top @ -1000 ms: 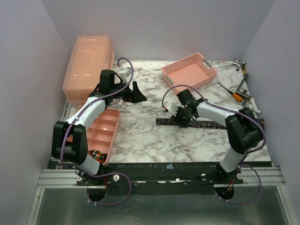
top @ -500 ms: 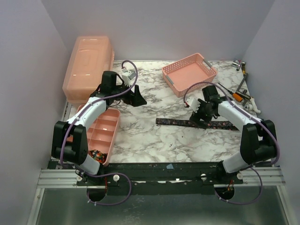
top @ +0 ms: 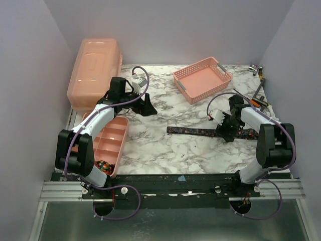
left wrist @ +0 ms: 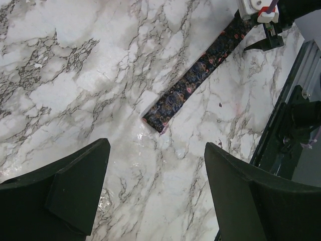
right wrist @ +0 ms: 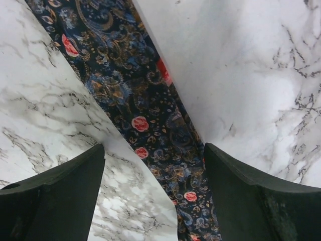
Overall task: Roll the ties
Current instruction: Flatten out the tie at the center of the board.
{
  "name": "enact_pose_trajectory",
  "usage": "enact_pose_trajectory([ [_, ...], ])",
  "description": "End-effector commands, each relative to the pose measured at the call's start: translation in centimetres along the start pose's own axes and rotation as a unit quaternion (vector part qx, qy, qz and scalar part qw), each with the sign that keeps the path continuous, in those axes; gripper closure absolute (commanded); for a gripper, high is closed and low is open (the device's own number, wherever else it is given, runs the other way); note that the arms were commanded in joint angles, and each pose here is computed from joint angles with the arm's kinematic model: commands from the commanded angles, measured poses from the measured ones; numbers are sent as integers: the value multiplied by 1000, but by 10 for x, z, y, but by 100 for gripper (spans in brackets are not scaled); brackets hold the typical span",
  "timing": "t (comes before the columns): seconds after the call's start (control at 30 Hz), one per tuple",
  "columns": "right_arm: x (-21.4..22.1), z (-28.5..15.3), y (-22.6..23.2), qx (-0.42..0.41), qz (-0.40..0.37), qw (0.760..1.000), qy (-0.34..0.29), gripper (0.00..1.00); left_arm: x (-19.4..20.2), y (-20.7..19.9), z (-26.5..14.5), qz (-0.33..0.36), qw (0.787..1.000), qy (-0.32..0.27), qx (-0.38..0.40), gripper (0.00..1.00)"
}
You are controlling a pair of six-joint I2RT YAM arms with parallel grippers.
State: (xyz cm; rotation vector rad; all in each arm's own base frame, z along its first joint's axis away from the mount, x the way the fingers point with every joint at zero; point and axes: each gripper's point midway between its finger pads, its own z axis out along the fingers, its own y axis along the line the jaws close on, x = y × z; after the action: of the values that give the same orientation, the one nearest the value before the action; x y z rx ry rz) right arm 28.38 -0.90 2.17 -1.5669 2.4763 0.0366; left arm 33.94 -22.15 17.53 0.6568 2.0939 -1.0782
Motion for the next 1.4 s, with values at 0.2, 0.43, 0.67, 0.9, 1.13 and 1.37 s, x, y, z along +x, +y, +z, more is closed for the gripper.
enact_pose_trajectory([
  [0.2, 12, 12, 6, -1, -49, 999, 15, 50, 0, -4, 1, 10, 1000, 1, 14, 30],
  [0.43, -6, -5, -12, 23, 4, 1000, -11, 20, 10, -3, 4, -17, 1000, 1, 10, 26],
  [0.67, -94, -93, -50, 47, 109, 977, -177, 6, 26, -12, 8, -51, 999, 3, 9, 23],
  [0.9, -141, -127, -107, 59, 331, 900, -278, 0, 56, -13, 39, -86, 995, 54, 5, 23],
  [1.13, -167, -115, -57, -156, 383, 856, -311, 0, 78, -9, 72, -175, 981, 75, 28, 33],
  [1.37, -161, -64, 11, -256, 446, 817, -259, 25, 85, 7, 89, -212, 974, 77, 15, 46],
])
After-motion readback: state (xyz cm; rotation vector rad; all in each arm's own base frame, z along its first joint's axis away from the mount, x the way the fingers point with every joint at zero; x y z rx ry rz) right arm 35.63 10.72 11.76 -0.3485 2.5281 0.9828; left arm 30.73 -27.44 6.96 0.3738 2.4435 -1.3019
